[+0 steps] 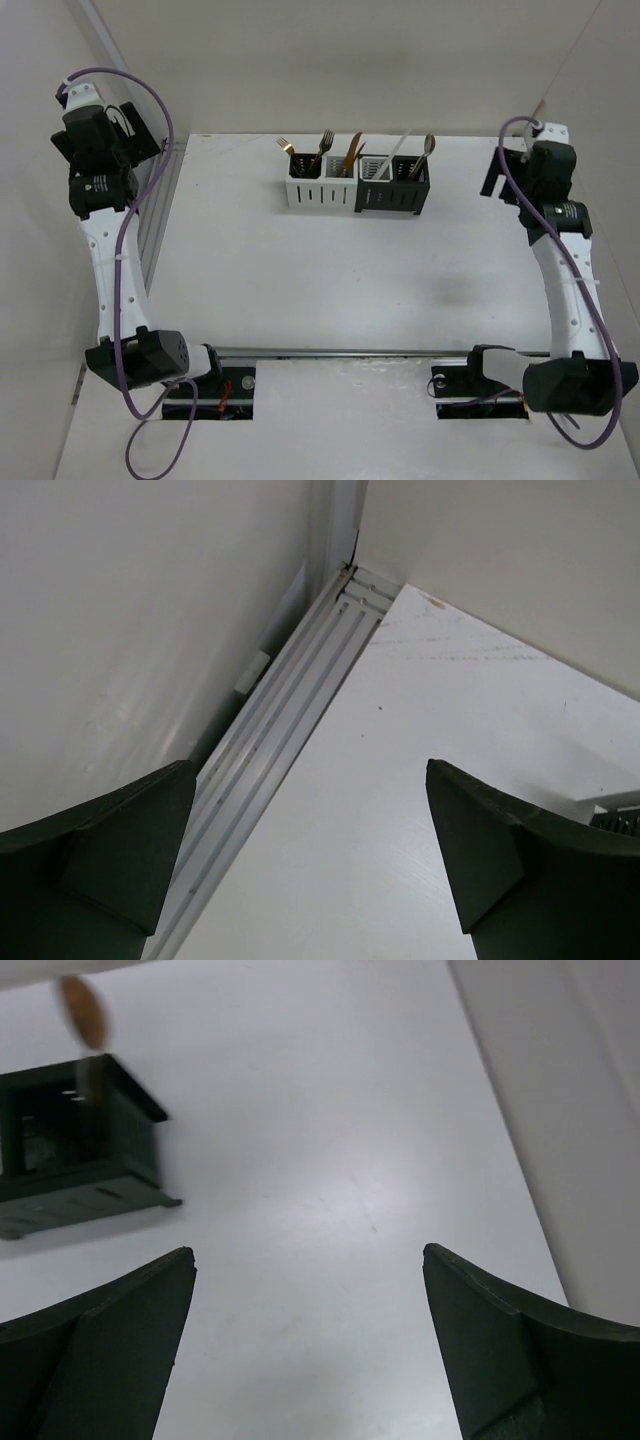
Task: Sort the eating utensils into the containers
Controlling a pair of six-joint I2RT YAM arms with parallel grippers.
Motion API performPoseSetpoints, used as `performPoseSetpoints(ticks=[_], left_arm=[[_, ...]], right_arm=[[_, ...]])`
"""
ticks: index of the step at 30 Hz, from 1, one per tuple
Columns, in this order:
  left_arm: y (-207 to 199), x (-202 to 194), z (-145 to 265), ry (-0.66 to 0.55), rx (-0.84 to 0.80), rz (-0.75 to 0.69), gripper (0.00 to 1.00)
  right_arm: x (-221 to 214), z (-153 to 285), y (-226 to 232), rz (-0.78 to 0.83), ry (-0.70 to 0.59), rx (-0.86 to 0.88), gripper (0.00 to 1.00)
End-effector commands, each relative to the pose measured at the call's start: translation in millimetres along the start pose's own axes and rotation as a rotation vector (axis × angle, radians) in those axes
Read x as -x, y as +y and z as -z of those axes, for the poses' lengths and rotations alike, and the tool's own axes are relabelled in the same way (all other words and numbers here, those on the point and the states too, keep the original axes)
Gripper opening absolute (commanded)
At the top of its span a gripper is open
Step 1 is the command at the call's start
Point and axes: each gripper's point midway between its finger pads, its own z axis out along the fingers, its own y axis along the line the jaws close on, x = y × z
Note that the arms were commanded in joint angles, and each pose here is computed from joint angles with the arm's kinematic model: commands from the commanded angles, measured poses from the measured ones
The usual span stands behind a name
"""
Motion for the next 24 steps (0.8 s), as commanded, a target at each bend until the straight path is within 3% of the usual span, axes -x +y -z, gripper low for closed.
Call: performPoseSetpoints(ticks=[1, 10, 24], left_arm=[[-8, -2, 8, -0.021, -0.066, 0.002, 0.99], [-10, -24, 14, 0.018, -0.097, 0.006, 0.99], [-10, -29, 20, 0.02, -0.106, 0.006, 0.99]], right_arm=[[-13, 19, -54, -0.207, -0.013, -0.241, 1.0], [13, 50, -64, -0.343, -0.166, -0.272, 1.0], [9, 61, -73, -0.417, -0.22, -0.321, 1.0]])
